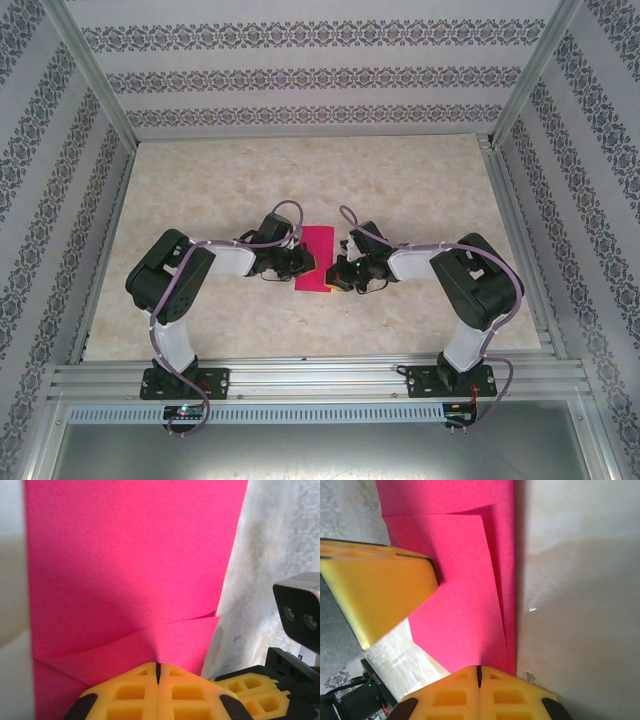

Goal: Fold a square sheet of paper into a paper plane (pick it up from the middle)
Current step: Fold the triangle a second time at the center of the table.

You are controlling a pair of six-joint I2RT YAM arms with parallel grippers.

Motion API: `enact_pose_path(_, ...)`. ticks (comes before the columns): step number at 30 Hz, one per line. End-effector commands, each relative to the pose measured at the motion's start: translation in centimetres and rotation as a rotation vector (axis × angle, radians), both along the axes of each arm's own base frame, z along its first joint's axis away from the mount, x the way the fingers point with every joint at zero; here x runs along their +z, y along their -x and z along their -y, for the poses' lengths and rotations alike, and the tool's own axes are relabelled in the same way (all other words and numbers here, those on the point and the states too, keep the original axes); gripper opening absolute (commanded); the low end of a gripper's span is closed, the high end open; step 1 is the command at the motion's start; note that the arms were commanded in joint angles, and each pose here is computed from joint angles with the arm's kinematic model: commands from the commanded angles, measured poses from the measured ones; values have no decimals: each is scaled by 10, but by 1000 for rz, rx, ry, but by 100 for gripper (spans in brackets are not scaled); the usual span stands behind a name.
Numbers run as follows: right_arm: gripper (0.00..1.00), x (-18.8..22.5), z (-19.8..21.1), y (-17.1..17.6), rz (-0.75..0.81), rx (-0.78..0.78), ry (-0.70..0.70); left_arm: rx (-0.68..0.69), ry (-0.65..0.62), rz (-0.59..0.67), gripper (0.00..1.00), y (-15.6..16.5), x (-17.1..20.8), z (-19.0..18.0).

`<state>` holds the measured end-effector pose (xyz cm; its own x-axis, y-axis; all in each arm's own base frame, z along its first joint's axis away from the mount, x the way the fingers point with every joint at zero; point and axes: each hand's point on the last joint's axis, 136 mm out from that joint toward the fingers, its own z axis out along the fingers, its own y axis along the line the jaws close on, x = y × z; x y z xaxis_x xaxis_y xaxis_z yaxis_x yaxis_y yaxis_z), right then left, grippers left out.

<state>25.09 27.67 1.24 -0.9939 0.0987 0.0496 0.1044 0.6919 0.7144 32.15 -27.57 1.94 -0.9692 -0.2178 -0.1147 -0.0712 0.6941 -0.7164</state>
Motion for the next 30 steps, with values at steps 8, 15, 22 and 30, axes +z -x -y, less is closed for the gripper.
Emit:
enact_pose_path(8, 0, -55, 36, 38, -162, -10, 218, 106, -88, 35, 6, -24, -18, -51)
enact_pose_path(15, 0, -56, 36, 39, -166, -8, 220, 117, -92, 39, 7, -30, -13, -63)
enact_pose_path(22, 0, -53, 34, 37, -163, -4, 210, 123, -72, 54, 8, -37, 1, -70)
enact_pose_path(30, 0, -47, 29, 31, -149, -3, 190, 44, 8, 126, 14, -34, 48, -47)
